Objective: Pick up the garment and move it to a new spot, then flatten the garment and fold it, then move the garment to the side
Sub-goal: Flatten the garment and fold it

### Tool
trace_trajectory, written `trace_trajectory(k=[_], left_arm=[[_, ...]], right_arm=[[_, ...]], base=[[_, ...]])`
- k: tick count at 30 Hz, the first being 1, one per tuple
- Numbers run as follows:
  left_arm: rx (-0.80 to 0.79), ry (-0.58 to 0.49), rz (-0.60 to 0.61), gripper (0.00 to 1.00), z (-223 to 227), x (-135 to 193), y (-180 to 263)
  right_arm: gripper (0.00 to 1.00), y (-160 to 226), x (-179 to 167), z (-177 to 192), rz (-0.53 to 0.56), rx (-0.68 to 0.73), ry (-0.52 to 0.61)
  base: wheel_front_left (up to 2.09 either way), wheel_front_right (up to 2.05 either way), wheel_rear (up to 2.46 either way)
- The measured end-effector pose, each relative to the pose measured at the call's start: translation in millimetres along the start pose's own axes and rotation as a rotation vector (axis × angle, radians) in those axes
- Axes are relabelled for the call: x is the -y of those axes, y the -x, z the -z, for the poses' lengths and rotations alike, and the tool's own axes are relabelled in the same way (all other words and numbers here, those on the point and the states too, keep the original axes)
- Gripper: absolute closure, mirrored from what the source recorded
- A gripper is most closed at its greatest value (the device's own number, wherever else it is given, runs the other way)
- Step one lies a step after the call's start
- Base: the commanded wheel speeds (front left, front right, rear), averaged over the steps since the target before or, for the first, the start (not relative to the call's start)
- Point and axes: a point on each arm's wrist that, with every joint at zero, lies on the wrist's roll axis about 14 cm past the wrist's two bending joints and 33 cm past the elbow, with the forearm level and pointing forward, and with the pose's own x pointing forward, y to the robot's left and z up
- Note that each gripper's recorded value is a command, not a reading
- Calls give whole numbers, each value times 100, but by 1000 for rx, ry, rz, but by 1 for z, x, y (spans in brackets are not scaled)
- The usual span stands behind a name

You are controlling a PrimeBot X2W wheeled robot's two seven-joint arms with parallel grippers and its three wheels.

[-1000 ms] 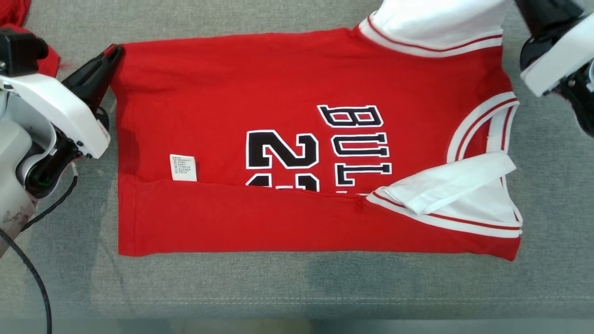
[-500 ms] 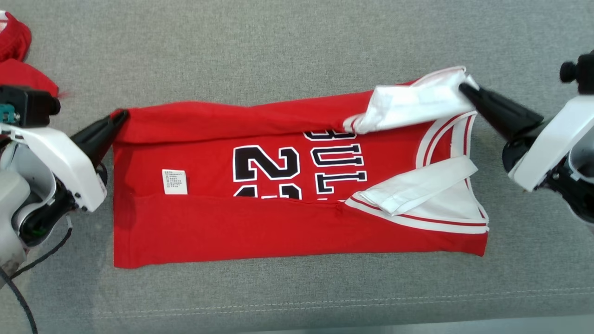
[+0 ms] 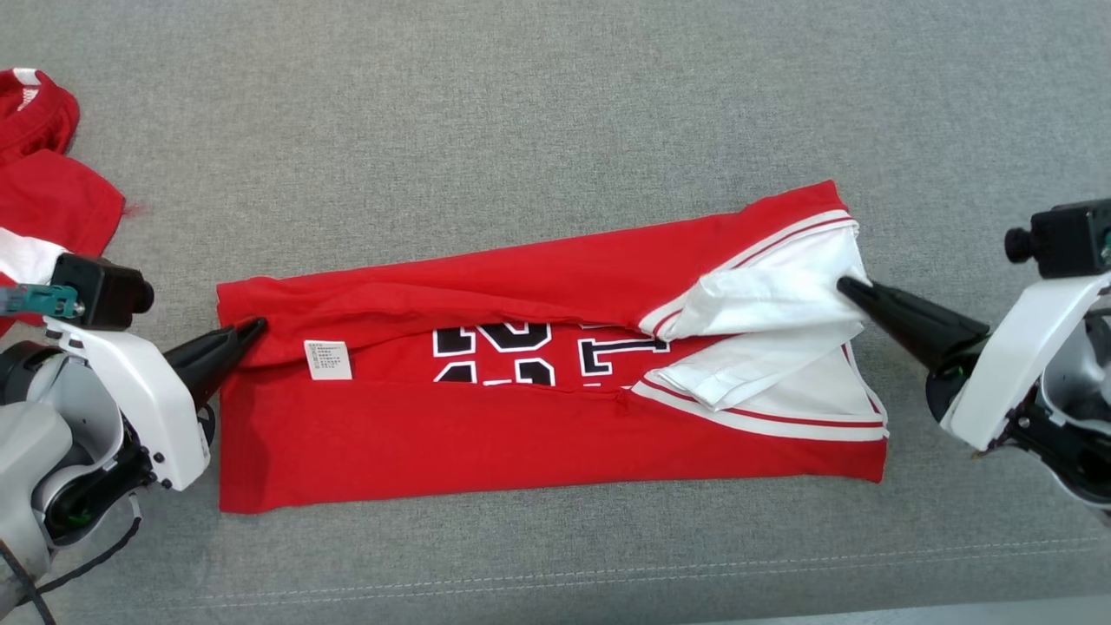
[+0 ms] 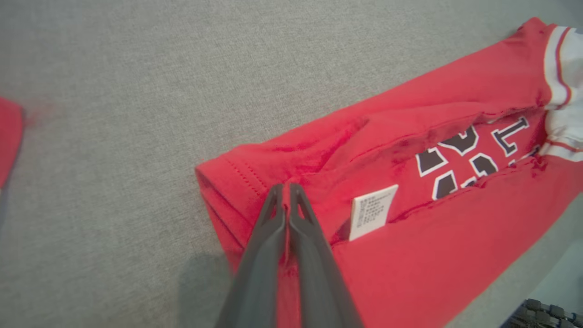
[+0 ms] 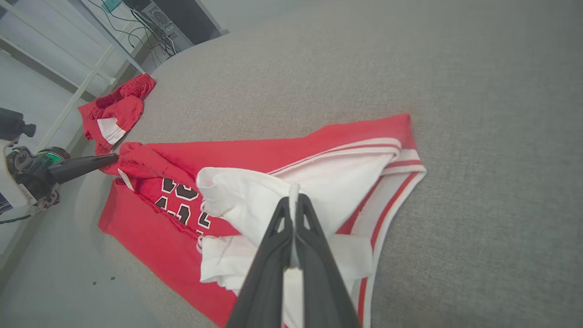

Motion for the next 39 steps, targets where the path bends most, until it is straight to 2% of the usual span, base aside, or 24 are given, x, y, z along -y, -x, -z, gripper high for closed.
trace_trajectory(k=[18, 19, 20, 21, 25, 29, 34, 39], left_arm=[[-46, 10, 6, 100, 23, 7, 8], [-50, 5, 5, 83, 25, 7, 8], [-56, -5, 2, 31, 27, 7, 9], [-61, -15, 0, 0, 30, 6, 10], [-57, -38, -23, 0, 33, 2, 16], [24, -51, -60, 0, 22, -5, 24], [148, -44, -107, 0, 6, -12, 35], [252, -11, -166, 0, -10, -18, 43]], right_arm=[[100, 12, -6, 32, -4, -71, -87], [76, 13, -5, 33, -2, -74, -86], [0, 13, -4, 34, 4, -77, -86], [0, 14, -1, 36, 13, -81, -86], [0, 18, -1, 38, 22, -71, -95], [0, 24, 5, 14, 52, 53, -82], [0, 36, 25, -16, 134, 221, -6], [0, 36, 29, -11, 174, 272, 5]], base=[[0, 0, 0], [0, 0, 0], [0, 0, 0], [0, 0, 0], [0, 0, 0], [0, 0, 0], [0, 0, 0], [0, 0, 0]])
